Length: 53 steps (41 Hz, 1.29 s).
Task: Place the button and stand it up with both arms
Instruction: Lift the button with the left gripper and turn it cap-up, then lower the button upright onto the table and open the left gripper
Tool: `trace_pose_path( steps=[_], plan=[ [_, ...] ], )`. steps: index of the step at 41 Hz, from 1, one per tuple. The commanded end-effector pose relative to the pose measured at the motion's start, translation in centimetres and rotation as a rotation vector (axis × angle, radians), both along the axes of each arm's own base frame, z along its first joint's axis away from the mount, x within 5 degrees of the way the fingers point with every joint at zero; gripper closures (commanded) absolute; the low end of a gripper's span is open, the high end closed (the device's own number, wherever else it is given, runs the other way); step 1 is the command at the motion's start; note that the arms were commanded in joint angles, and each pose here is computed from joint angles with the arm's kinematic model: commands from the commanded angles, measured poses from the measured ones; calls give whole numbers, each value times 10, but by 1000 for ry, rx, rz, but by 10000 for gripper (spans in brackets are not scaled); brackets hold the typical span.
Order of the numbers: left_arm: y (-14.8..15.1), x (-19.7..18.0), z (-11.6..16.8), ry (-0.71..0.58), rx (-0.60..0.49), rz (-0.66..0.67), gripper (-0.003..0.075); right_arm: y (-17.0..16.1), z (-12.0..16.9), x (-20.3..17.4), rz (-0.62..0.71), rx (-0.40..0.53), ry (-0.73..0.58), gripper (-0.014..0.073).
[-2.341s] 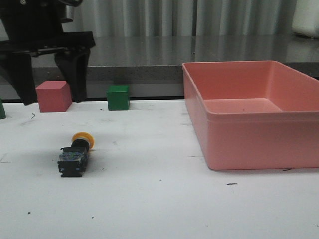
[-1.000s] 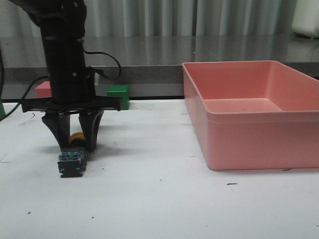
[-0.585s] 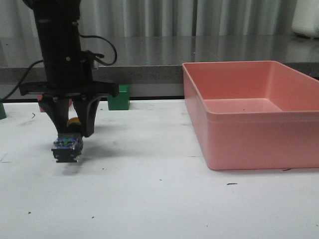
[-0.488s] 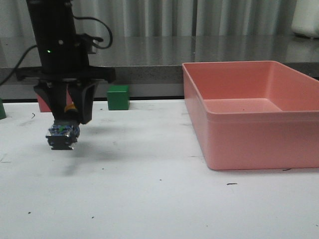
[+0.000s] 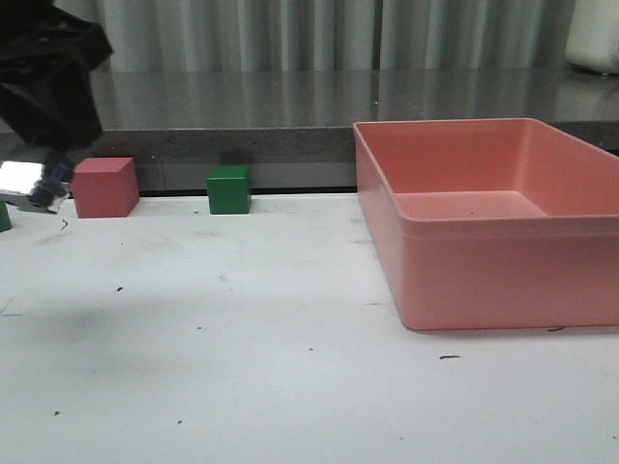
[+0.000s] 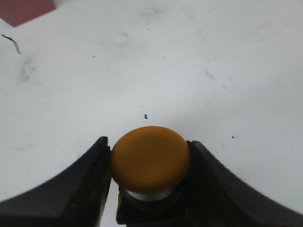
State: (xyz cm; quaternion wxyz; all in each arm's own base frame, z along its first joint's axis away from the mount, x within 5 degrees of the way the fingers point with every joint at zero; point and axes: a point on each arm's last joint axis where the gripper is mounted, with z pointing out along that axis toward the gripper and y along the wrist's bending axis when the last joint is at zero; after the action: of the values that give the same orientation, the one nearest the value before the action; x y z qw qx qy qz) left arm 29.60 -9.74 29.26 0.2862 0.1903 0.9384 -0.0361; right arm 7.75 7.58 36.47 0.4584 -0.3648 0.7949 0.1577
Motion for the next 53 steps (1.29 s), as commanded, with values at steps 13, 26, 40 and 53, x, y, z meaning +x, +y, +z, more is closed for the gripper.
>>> trace_pose_path(
  steps=[13,26,40,53],
  plan=[
    [39,-56,-4,-579,-158,75,532,1,14,1,8,54,-82,73],
    [46,-88,-62,-784,-227,80,532,1,14,1,8,54,-82,73],
    [40,-74,-84,-846,-272,84,532,1,14,1,8,54,-82,73],
    [32,-59,-105,-922,-296,26,532,1,14,1,8,54,-82,73]
  ],
)
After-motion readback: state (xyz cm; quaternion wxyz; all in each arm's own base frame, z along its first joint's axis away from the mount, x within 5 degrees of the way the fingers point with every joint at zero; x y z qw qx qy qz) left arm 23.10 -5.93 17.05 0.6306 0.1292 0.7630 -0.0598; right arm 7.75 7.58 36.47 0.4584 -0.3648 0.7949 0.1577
